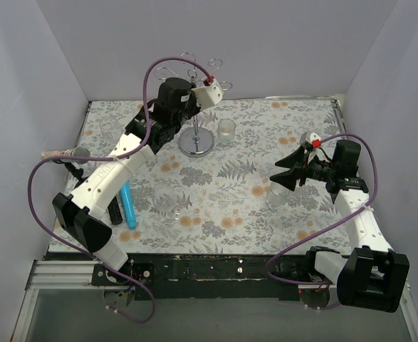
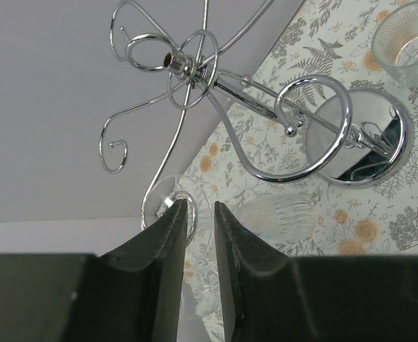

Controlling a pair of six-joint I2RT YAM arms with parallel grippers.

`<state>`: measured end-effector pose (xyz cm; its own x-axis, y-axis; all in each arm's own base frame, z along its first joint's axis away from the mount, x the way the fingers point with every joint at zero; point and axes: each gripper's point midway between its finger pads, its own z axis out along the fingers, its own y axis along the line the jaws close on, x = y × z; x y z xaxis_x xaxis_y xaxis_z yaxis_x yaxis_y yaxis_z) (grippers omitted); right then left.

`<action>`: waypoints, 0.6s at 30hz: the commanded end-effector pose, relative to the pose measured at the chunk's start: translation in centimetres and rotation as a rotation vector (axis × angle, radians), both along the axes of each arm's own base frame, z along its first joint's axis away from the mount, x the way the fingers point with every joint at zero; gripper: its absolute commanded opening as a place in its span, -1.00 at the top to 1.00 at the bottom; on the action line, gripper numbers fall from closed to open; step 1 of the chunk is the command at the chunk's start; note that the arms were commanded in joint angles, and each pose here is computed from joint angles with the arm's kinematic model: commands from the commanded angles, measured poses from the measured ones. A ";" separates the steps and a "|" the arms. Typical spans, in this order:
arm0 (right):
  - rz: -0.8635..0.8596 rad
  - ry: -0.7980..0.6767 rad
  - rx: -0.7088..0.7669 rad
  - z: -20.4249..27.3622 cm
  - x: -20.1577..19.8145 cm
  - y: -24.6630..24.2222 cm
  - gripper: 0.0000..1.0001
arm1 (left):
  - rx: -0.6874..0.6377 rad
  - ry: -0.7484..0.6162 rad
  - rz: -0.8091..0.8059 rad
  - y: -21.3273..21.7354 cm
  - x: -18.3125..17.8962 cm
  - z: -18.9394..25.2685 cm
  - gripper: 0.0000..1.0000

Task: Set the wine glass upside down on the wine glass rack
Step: Turn the wine glass upside down at the wine rack.

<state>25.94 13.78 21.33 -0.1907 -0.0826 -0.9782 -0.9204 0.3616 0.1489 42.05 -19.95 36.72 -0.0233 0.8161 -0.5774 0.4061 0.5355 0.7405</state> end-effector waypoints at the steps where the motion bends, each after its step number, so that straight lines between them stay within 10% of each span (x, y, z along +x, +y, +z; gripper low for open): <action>1: 0.017 -0.053 0.007 1.0 -0.1 0.1 -0.43 | -0.060 -0.017 -0.016 -0.4 -0.7 1.6 0.52; 18: -0.001 -0.076 -0.011 1.1 0.0 -0.1 -0.43 | -0.586 -0.010 -0.144 -2.1 -6.9 7.7 -0.59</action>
